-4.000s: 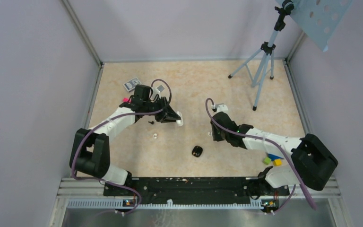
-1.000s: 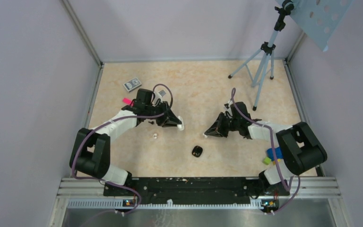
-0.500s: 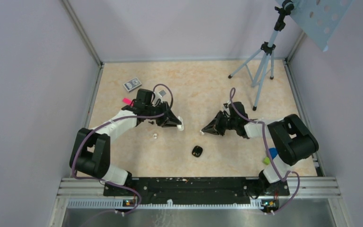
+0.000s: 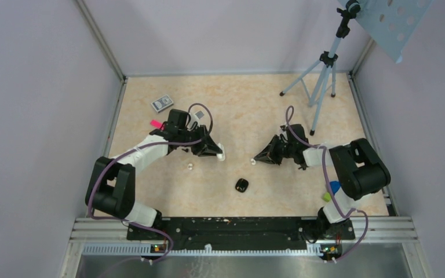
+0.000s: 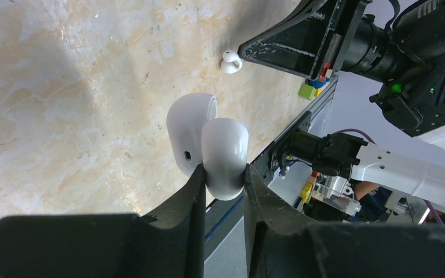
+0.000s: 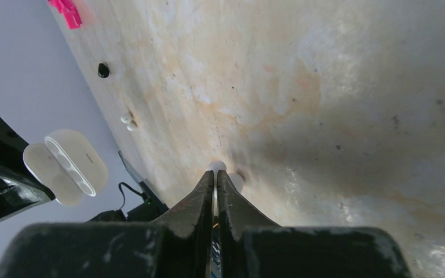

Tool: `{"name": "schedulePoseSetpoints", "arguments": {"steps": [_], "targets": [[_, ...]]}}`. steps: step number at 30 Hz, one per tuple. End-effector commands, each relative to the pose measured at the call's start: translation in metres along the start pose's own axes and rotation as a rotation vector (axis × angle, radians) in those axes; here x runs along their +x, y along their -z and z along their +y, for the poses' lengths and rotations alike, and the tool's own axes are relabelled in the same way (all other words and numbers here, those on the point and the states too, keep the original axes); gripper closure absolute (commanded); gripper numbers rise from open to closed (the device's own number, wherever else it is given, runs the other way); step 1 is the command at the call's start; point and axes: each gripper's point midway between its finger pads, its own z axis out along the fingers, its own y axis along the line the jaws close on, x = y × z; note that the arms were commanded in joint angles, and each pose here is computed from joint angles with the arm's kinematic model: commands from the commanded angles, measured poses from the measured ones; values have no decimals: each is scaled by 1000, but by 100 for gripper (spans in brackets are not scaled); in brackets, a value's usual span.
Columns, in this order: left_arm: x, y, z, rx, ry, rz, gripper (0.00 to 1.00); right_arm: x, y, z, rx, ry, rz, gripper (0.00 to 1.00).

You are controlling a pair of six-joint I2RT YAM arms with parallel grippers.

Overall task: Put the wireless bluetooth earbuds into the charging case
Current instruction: Pick up the left earbud from the center of the board.

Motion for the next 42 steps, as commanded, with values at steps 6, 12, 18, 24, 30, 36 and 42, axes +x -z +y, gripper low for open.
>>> {"name": "schedulePoseSetpoints", "arguments": {"steps": [6, 12, 18, 24, 30, 36, 42], "targets": [[-1, 7, -19, 27, -63, -24, 100, -14, 6, -7, 17, 119, -14, 74], [2, 4, -15, 17, -55, -16, 100, -9, 9, -8, 12, 142, -2, 68], [0, 5, -18, 22, -63, -18, 100, -9, 8, -11, 17, 154, -2, 71], [2, 5, -19, 20, -65, -20, 100, -15, 6, -19, 64, 154, -22, 73], [3, 5, -19, 22, -67, -16, 100, -14, 3, -18, 50, 156, -16, 74], [7, 3, -13, 13, -66, -6, 100, -13, 4, -11, 26, 181, -12, 75], [10, -1, -10, 17, -65, 11, 100, -9, 3, -4, -18, 209, -5, 74]]}}
